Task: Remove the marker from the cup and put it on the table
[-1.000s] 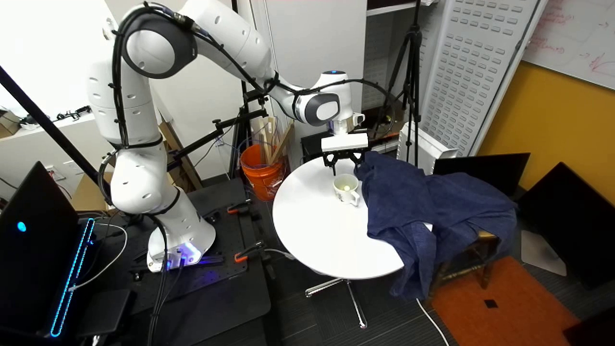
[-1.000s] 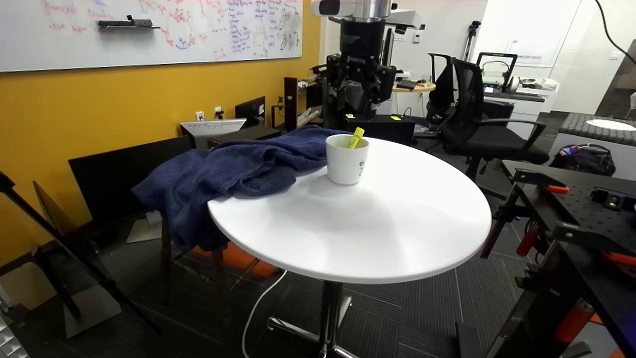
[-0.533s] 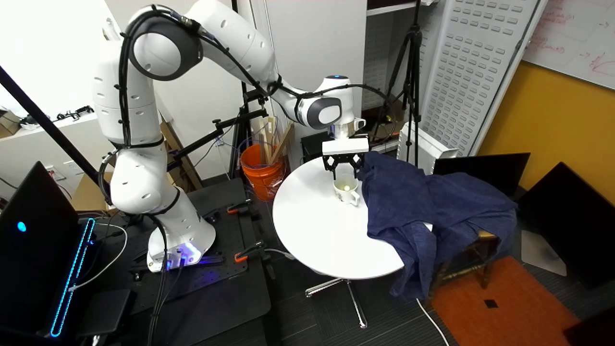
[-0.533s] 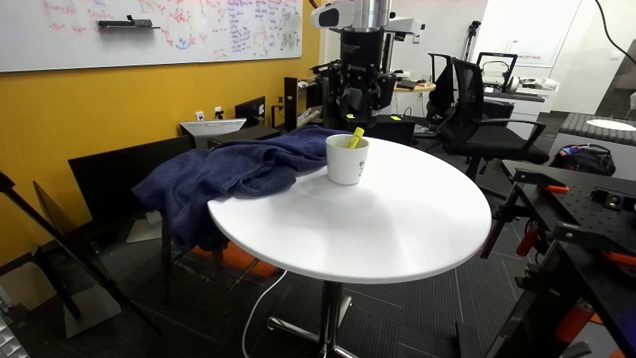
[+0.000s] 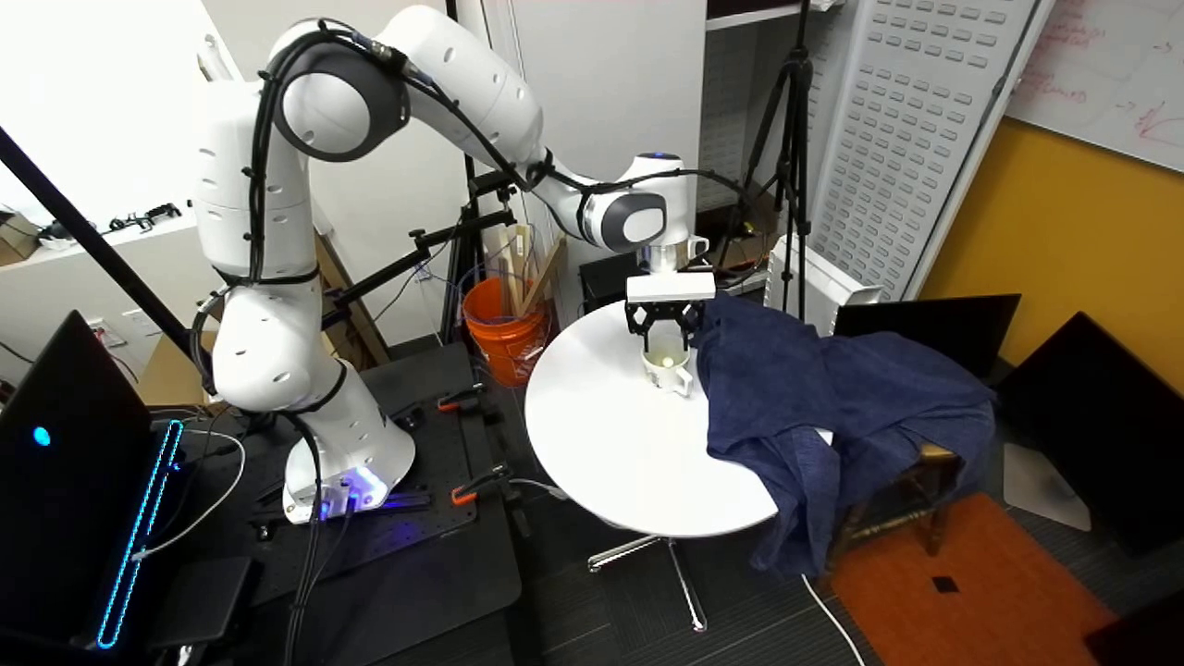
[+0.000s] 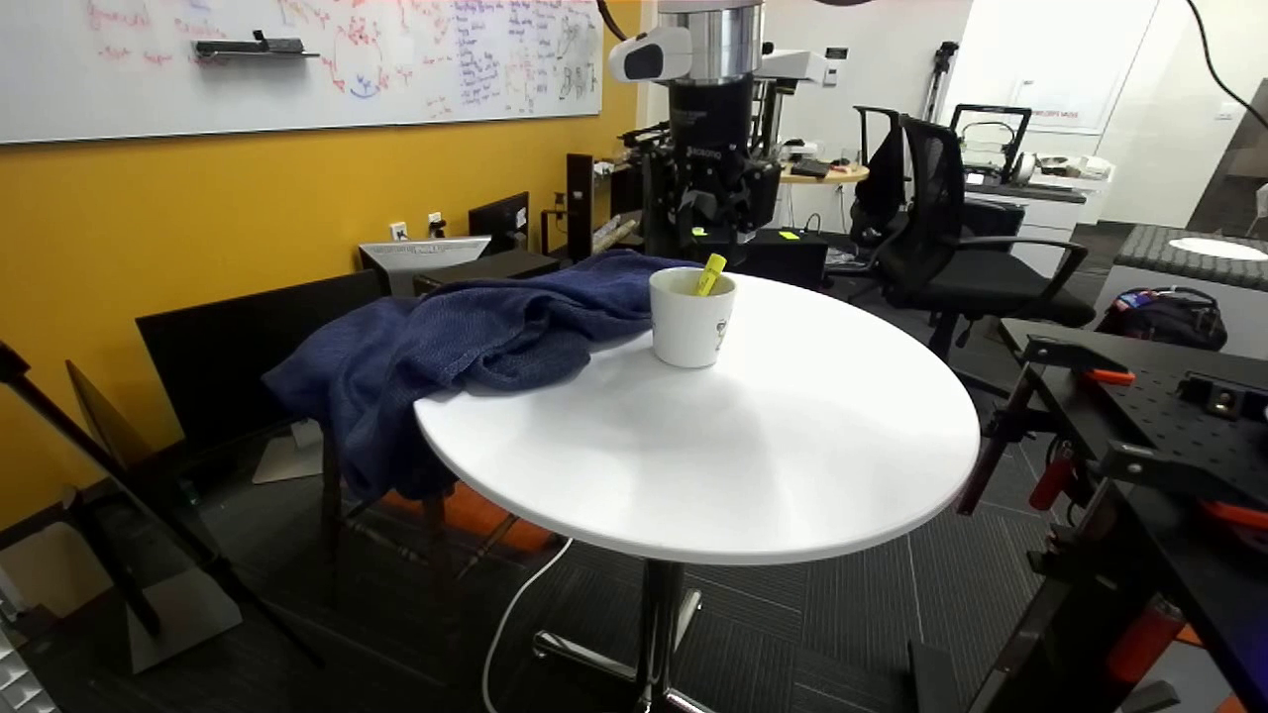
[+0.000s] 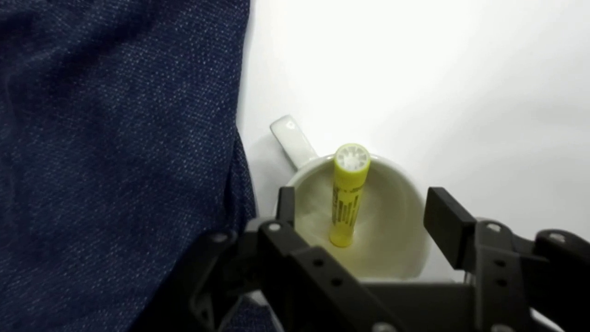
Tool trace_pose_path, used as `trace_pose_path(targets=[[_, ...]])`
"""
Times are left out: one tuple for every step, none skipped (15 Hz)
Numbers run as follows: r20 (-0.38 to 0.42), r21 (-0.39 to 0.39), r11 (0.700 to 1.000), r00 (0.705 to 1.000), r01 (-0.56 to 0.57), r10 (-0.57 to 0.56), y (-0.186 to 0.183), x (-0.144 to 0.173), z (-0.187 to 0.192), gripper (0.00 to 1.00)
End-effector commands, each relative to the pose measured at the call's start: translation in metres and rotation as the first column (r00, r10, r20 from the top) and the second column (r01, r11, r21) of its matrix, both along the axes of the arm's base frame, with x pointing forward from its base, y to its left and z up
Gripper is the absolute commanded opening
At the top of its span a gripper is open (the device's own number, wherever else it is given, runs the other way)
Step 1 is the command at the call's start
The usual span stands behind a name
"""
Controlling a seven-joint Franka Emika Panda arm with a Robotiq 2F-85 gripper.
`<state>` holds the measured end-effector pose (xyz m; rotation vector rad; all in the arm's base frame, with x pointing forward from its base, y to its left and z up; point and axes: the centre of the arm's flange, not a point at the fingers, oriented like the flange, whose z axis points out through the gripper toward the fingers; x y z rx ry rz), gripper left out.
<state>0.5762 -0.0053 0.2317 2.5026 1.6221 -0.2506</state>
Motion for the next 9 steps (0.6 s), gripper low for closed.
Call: trace_pose_path(targets=[[-0.02,-0.037,0.999,1.0,0.019,-0.02,0.001,0.012,-0.005,0.73],[-0.024,-0.043,0.999,1.0,0.02,-0.021,0.0,0.013,-0.007,0.72],[-0.027,-0.046,0.999,0.999,0.019,-0.02,0.0,0.014,-0.008,0.72],[-0.031,-0.052,0.998,0.999,0.017,-0.019,-0.001,0.015,-0.01,0.7],[-0.034,-0.057,0.998,0.999,0.015,-0.017,-0.001,0.015,-0.011,0.68],[-0.038,-0.063,0.998,0.999,0.016,-0.019,-0.001,0.016,-0.012,0.65],[-0.039,-0.066,0.998,0.999,0.019,-0.022,-0.001,0.016,-0.014,0.63],[-0.043,-0.07,0.997,0.999,0.019,-0.022,-0.001,0.016,-0.015,0.6],[-0.047,-0.072,0.997,0.999,0.019,-0.022,-0.001,0.016,-0.015,0.57]])
